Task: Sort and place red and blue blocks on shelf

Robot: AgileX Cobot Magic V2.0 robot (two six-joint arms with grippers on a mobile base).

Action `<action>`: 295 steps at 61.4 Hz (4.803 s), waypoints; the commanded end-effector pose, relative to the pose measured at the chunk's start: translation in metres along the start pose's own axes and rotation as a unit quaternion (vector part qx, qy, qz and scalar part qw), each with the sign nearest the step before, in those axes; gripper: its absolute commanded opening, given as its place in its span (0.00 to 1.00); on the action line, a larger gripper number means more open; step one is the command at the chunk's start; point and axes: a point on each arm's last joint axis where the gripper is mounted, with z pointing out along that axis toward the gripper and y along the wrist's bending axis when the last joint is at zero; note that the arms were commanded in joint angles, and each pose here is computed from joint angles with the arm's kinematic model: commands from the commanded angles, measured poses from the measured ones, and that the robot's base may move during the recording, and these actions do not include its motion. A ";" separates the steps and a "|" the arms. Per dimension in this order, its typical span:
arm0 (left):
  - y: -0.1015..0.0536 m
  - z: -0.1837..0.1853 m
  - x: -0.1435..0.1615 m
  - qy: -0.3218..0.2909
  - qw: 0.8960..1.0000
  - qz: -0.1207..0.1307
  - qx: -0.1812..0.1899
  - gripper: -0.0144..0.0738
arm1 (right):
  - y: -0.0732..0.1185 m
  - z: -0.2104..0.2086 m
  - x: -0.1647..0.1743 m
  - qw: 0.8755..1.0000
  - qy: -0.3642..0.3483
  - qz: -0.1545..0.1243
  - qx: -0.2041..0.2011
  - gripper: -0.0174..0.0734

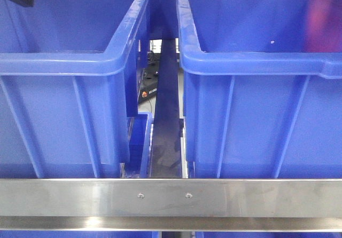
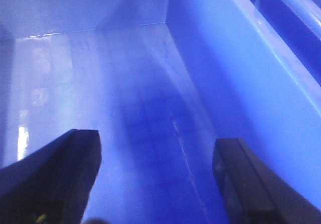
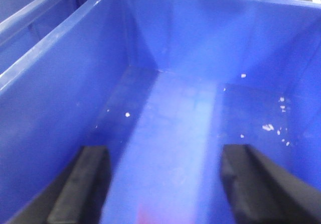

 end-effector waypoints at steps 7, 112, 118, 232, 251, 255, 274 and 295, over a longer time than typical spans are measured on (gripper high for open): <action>-0.003 -0.006 -0.023 -0.070 0.998 -0.002 0.007 0.73 | 0.001 -0.003 -0.024 0.998 -0.066 -0.009 -0.001 0.84; 0.019 -0.136 0.028 -0.227 0.971 -0.024 -0.076 0.30 | -0.016 -0.111 -0.010 0.982 -0.175 0.046 0.058 0.22; 0.018 -0.146 0.037 -0.245 0.966 -0.019 -0.078 0.30 | -0.015 -0.123 -0.005 0.979 -0.192 0.044 0.057 0.22; 0.033 -0.155 0.053 -0.256 0.948 -0.035 -0.185 0.30 | -0.017 -0.165 0.059 0.967 -0.218 0.008 0.134 0.22; 0.033 -0.155 0.053 -0.256 0.948 -0.035 -0.185 0.30 | -0.015 -0.162 0.103 0.975 -0.183 0.012 0.130 0.22; 0.033 -0.155 0.054 -0.255 0.948 -0.035 -0.185 0.30 | -0.015 -0.159 0.110 0.976 -0.172 0.013 0.130 0.22; 0.033 -0.155 0.054 -0.255 0.949 -0.035 -0.185 0.30 | -0.015 -0.158 0.113 0.980 -0.153 0.015 0.128 0.22; 0.033 -0.155 0.054 -0.255 0.949 -0.035 -0.185 0.30 | -0.016 -0.161 0.106 0.972 -0.194 0.010 0.132 0.22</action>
